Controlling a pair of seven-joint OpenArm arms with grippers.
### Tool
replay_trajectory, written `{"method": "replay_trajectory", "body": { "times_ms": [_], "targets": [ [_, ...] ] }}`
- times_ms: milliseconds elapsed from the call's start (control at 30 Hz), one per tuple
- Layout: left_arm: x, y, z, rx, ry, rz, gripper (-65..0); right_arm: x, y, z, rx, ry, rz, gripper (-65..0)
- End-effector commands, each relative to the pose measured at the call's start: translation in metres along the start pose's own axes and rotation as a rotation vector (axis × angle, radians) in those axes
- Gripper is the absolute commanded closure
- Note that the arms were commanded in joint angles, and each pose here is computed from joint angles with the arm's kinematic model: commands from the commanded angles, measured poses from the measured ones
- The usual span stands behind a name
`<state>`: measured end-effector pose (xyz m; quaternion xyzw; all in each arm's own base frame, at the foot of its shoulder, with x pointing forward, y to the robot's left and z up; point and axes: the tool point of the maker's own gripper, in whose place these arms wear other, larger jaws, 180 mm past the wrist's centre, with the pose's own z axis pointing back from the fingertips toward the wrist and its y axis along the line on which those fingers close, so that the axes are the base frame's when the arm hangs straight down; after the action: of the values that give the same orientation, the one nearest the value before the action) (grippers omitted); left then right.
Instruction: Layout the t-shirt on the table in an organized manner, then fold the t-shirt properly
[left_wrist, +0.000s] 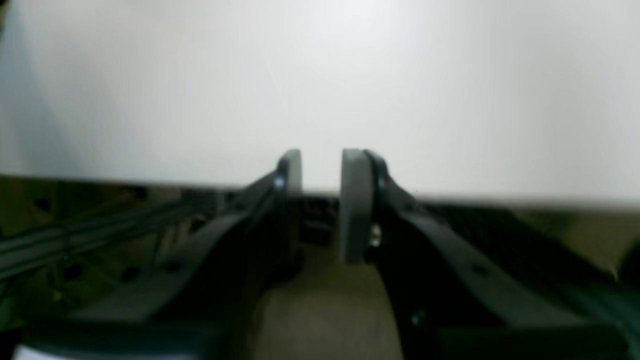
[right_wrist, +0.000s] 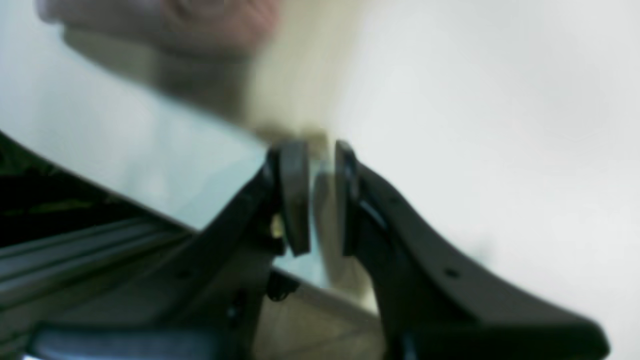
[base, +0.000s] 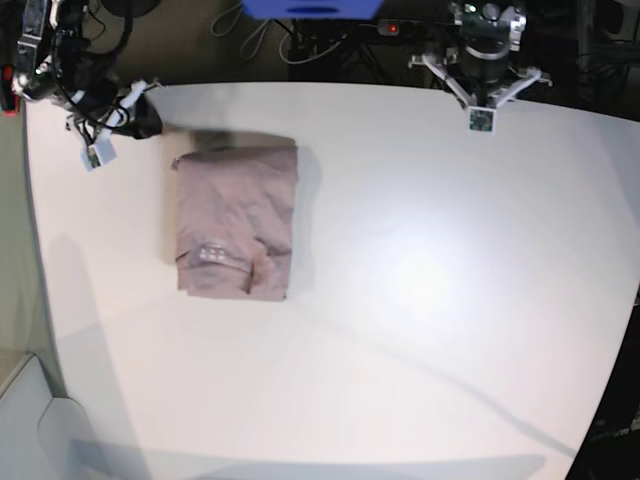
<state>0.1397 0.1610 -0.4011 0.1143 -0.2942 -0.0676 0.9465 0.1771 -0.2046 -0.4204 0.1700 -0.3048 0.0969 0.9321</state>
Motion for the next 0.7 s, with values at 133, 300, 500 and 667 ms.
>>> {"method": "replay_trajectory", "body": {
  "times_ms": [133,300,500,667],
  "targets": [
    [-0.012,-0.043,0.017,-0.115,0.011,-0.023,-11.8,-0.015,-0.024,0.031,-0.085,-0.008,-0.038,-6.7],
    [-0.027,-0.077,0.033,-0.204,0.052,-0.012,-0.2,-0.040,-0.050,0.063,-0.193,0.010,-0.110,0.0],
    [-0.048,-0.100,0.050,-0.264,0.109,-0.006,0.0,-0.073,-0.074,0.106,-0.310,0.063,-0.161,0.0],
    [-0.068,-0.112,0.062,-0.303,0.160,-0.021,0.0,-0.107,-0.092,0.141,-0.415,0.155,-0.184,0.0]
  ]
}}
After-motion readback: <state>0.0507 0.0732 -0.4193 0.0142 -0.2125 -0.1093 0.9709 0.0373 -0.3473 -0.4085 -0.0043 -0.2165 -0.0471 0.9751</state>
